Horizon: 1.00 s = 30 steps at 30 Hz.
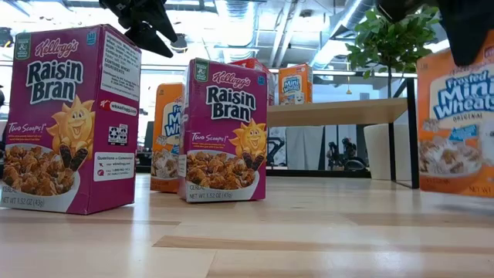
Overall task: Stack cereal on shelf
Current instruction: Put the right orange cereal box on the shelf aligned with the other orange cereal box
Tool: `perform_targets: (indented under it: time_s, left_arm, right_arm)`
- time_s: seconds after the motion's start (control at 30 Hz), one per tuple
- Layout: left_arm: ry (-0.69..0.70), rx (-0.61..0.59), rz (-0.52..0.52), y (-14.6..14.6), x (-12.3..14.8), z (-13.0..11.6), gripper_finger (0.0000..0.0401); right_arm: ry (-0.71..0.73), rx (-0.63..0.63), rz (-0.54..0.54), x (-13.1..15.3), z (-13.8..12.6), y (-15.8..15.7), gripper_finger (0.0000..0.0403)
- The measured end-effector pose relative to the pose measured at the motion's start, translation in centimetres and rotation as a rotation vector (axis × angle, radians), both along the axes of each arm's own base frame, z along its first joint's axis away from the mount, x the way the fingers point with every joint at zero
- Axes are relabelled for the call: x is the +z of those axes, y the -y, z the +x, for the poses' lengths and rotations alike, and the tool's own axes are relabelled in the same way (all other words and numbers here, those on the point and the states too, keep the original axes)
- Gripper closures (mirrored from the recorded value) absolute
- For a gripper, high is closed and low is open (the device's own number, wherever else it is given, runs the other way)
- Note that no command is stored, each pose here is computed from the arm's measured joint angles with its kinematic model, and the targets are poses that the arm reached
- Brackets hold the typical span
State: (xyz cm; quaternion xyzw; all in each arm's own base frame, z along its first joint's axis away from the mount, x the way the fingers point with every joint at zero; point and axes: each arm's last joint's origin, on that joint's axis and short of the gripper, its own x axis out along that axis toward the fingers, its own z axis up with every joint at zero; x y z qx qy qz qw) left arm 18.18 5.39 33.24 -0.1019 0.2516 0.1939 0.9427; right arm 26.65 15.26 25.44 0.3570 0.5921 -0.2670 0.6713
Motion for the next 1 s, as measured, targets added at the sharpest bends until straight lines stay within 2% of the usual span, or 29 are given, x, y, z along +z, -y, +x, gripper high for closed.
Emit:
perform_targets:
  time_s: [0.2, 0.47, 0.73, 0.87, 1.0]
  left_arm:
    - [-0.001, 0.0, 0.0, 0.0, 0.0, 0.0, 0.0135]
    - [-0.003, 0.006, -0.005, 0.0, 0.0, 0.0, 0.0135]
    - [-0.003, 0.017, -0.021, 0.0, -0.1, -0.1, 0.0135]
    - [-0.012, 0.023, -0.031, 0.0, -0.2, -0.1, 0.0135]
    - [-0.016, 0.024, -0.033, 0.0, -0.2, -0.2, 0.0135]
  right_arm:
    - [0.076, 0.123, -0.011, 2.0, 0.5, 3.4, 0.0254]
    - [0.268, 0.176, -0.067, 6.8, 0.1, 11.8, 0.0254]
    - [0.483, 0.26, -0.282, 13.8, -0.3, 19.2, 0.0266]
    - [0.485, 0.311, -0.379, 15.6, 0.1, 22.0, 0.027]
    - [0.39, 0.392, -0.407, 15.6, 0.9, 24.0, 0.0266]
